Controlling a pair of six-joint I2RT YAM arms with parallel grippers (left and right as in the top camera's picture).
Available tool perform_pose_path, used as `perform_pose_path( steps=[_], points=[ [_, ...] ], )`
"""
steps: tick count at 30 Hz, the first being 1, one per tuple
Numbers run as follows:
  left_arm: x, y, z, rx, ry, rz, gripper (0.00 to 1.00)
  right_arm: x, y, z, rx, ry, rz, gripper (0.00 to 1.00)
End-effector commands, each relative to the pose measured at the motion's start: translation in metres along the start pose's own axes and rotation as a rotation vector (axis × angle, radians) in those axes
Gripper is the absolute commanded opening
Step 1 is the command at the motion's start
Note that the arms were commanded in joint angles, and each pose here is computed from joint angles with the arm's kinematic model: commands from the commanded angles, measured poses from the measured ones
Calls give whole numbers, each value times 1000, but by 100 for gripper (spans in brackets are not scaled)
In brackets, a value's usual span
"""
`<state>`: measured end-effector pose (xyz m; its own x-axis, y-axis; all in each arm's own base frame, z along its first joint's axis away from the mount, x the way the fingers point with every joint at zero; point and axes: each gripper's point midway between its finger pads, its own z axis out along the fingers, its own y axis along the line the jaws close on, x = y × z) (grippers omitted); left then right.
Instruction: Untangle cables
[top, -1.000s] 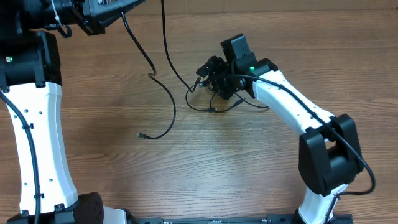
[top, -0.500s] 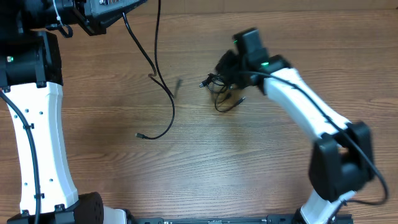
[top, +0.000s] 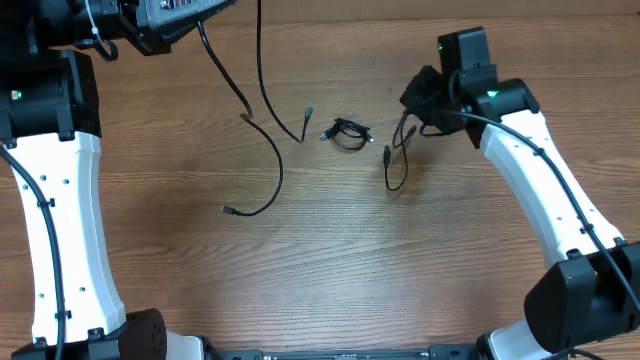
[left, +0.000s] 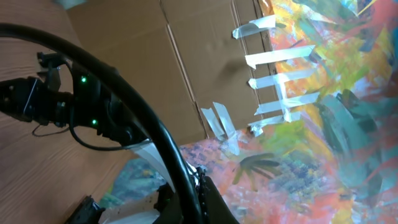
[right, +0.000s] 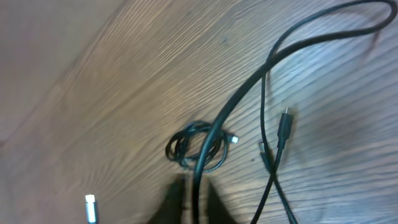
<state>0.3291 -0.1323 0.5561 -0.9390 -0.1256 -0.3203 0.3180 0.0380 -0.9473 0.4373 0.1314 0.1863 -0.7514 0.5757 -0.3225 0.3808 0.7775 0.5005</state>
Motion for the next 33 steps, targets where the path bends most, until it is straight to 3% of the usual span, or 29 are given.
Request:
perform_pose_path(
  steps=[1, 2, 5, 9, 18, 26, 30, 33],
  points=[
    [13, -13, 2, -1, 23, 92, 4, 3, 14, -4, -29, -6, -44, 62],
    [13, -12, 1, -1, 22, 93, 4, 4, 13, -4, -26, -6, -44, 71],
    [10, -9, 1, -1, 22, 86, 4, 7, 10, -4, -12, 7, -42, 87],
    [5, 0, 1, -1, 22, 95, 4, 11, 5, -4, 6, 24, -40, 100],
    [-50, 70, -9, -11, -59, -51, 4, 26, -13, 1, 66, 77, -35, 100],
    [-102, 127, -29, -115, -278, 124, 4, 27, -15, 3, 68, 81, -87, 100],
    [-114, 226, -64, -533, -521, -17, 4, 29, -18, 3, 74, 90, -130, 100],
    [-101, 280, -100, -899, -592, -60, 4, 29, -19, 5, 81, 93, -130, 100]
  ],
)
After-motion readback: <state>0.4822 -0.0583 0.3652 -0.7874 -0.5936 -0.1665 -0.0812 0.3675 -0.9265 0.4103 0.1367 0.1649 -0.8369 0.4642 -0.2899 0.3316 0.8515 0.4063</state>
